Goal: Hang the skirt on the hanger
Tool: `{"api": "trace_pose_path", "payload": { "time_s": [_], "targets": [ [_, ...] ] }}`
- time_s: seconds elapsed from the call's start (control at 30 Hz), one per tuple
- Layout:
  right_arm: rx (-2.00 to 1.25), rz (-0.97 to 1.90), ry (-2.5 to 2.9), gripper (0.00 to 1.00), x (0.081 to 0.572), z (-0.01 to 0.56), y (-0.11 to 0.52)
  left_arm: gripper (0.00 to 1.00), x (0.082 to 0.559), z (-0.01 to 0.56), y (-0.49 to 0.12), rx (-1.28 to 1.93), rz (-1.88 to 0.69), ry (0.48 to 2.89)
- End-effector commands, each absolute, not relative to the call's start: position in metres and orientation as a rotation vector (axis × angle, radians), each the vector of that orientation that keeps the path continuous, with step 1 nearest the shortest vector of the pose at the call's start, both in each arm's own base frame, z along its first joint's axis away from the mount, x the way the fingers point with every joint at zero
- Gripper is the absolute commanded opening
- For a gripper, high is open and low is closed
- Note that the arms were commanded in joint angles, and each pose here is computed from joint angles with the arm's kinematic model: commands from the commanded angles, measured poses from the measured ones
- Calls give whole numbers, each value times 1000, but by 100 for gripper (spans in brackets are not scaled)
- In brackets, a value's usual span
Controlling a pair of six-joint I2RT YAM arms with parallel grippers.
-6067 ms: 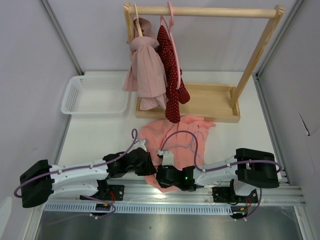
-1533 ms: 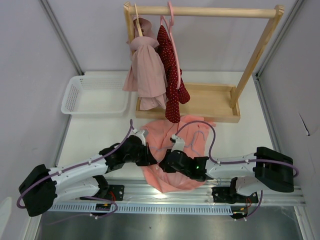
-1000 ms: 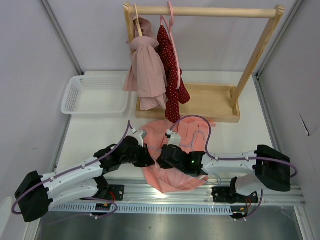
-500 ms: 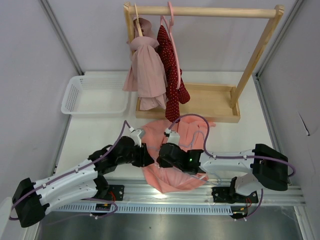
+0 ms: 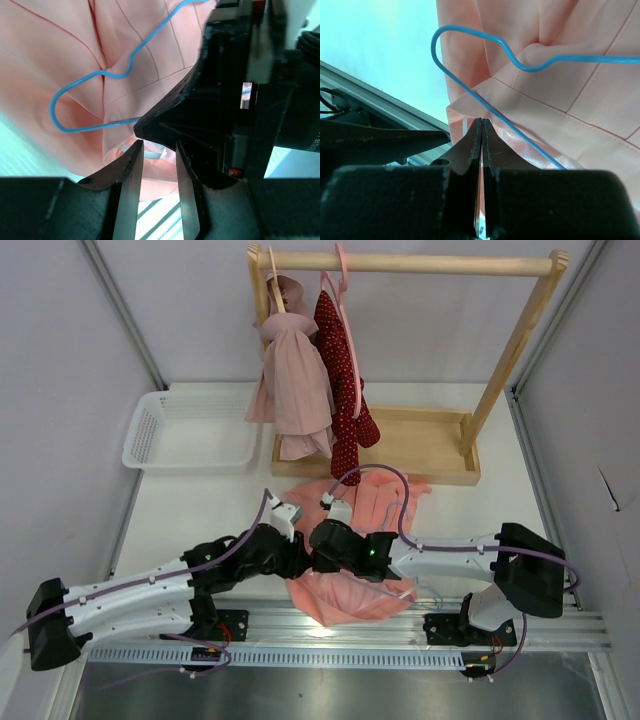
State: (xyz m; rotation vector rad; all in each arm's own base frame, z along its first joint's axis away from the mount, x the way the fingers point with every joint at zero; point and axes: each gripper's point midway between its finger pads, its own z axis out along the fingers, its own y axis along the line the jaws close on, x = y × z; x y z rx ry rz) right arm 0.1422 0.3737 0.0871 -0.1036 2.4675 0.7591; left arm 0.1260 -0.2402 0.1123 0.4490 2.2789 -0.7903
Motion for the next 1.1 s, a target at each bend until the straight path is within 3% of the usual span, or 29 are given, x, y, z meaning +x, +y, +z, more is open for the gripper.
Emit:
{"api": "trace_pose_path", "payload": {
  "time_s": [0.0,0.27,0.43,1.07],
  "targets": [
    [-75,806,2460,0,147,102,387,37,136,120,-237,445,-665,2225],
    [-64,836,2492,0,147,102,391,40,135,113,-230,446,-541,2204],
    [-57,846,2500,0,148,104,389,43,135,125,-225,364,-620,2125],
    [-54,868,2565,0,149,98,393,48,118,110,-239,640,-569,2103]
  ]
}}
